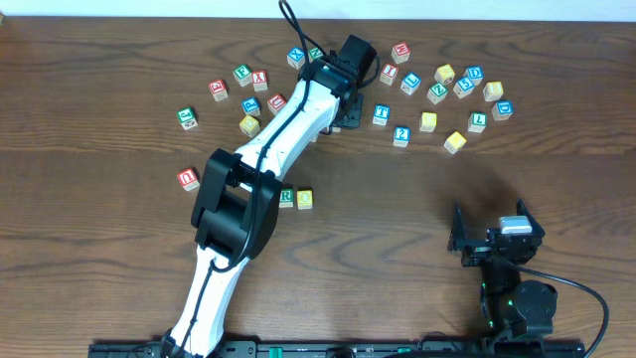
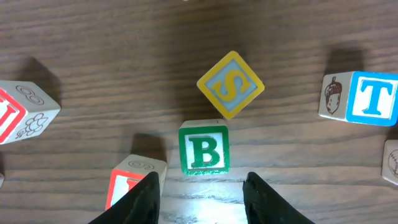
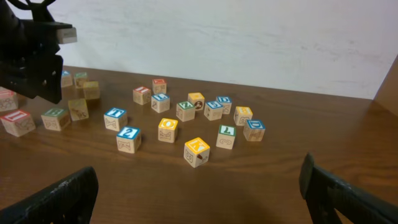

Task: Spell out ROBOT
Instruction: 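Lower the left gripper around the green B block and close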

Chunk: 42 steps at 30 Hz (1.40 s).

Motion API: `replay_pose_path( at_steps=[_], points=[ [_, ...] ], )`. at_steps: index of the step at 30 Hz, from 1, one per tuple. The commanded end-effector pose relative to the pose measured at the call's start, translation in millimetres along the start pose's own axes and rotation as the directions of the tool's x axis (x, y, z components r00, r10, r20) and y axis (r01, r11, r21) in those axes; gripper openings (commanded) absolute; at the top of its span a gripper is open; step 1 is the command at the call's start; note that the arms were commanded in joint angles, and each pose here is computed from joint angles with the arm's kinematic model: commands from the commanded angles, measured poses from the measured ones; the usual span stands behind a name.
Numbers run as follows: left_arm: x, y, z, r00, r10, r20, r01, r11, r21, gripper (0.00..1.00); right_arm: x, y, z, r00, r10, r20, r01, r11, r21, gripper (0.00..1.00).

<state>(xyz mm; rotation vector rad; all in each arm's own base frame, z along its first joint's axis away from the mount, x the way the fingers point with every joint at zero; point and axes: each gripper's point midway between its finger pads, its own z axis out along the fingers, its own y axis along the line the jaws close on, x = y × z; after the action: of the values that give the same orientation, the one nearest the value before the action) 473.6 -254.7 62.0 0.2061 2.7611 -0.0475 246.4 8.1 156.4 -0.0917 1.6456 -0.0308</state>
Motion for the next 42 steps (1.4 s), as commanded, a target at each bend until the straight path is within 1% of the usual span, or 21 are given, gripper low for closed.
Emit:
replay_pose_path(
  at_steps=[1,11,36,42],
  points=[
    [-3,0,5,1.0,-0.015,0.005,0.015,1.0,-0.011,0.43,2,-1,0,1.0,0.012,-0.006,-0.012,1.0,0.001,0.99],
    [10,1,28,0.999,-0.008,-0.042,0.007,1.0,-0.025,0.43,2,-1,0,1.0,0.012,-0.006,-0.012,1.0,0.001,0.99],
    [1,-3,28,1.0,-0.009,-0.008,0.009,1.0,-0.011,0.43,2,-1,0,1.0,0.012,-0.005,-0.012,1.0,0.001,0.99],
    [3,-7,28,1.0,-0.01,-0.016,0.01,1.0,0.013,0.43,2,-1,0,1.0,0.012,-0.006,-0.012,1.0,0.001,0.99]
  ],
)
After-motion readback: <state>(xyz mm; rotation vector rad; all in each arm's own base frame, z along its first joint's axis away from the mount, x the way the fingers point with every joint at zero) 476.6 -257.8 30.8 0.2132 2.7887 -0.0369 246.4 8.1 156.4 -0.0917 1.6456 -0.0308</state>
